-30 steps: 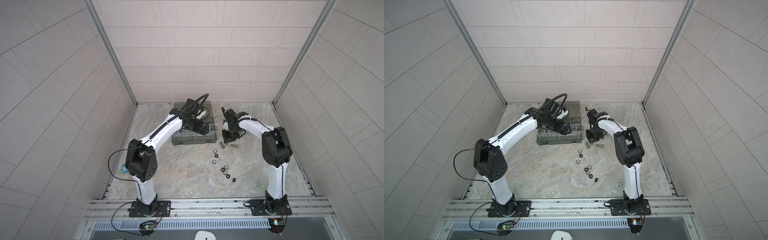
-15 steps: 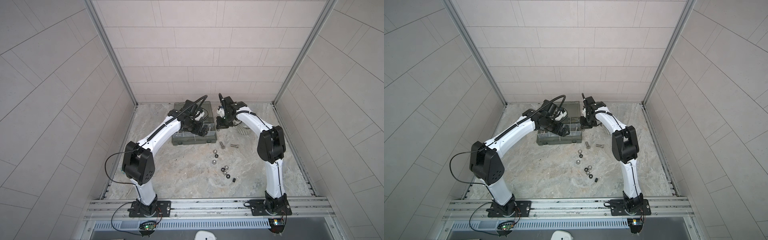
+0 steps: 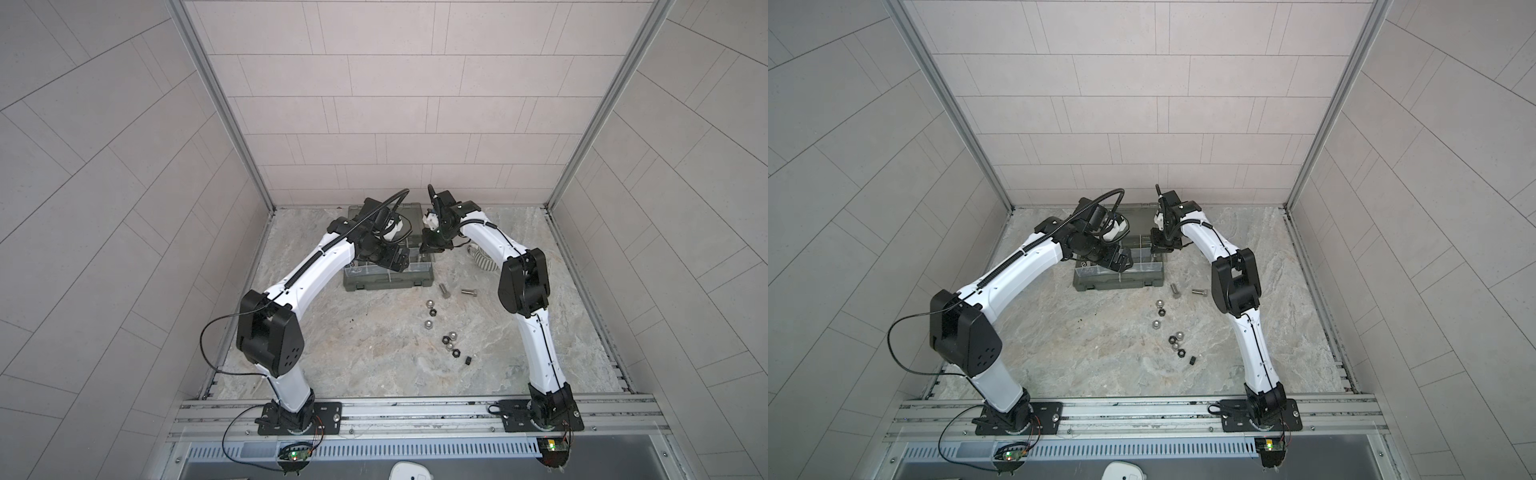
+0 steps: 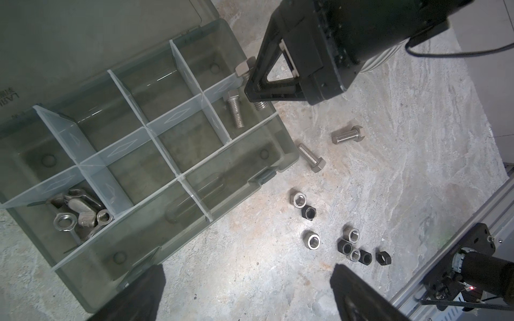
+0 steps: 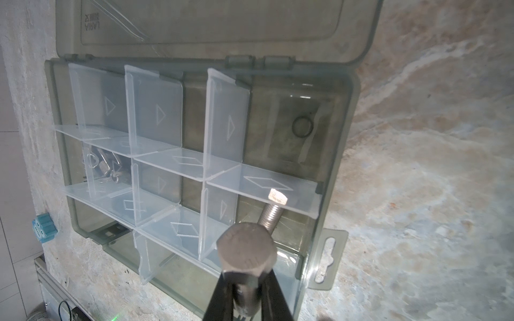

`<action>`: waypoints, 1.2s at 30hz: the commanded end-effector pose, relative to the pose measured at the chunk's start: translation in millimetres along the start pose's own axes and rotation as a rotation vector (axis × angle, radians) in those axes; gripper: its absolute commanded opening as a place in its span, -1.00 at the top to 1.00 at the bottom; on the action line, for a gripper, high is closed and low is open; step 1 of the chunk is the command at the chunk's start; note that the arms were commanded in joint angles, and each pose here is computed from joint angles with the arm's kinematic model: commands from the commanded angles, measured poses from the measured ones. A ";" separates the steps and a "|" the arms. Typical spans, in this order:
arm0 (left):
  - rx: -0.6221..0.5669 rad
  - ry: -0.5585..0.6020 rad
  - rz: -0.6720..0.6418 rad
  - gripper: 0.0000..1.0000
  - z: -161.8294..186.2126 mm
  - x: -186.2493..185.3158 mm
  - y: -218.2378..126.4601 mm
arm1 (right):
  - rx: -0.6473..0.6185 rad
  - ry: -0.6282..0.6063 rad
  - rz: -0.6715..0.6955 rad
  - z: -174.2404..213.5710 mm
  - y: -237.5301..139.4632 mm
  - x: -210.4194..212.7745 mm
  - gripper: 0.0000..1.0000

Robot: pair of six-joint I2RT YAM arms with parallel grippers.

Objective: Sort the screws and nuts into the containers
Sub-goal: 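Carry the hex bolt with the right gripper over the box compartment, then open the right gripper to drop the hex bolt into the compartment, then lower the right gripper onto a third hex bolt and close it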

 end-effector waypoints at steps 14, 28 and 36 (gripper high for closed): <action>0.005 -0.028 0.016 -1.00 -3.5 6.8 -5.4 | 0.003 -0.041 0.078 7.7 -42.5 -3.6 0.16; -0.022 -0.042 0.095 -1.00 -11.4 -18.3 12.2 | 0.184 0.010 0.279 106.4 -56.6 -59.2 0.18; -0.019 -0.045 0.105 -1.00 -10.6 -28.5 15.4 | 0.204 -0.019 0.225 114.2 -31.5 -38.9 0.21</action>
Point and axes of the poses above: each gripper's point midway between its finger pads, its own y axis out along the fingers, its own x axis along the line the jaws close on, z = x × y, the point moved 4 cm from there along -y, back along the fingers, and after that the axes turned 11 degrees about -y, right-handed, at the moved point
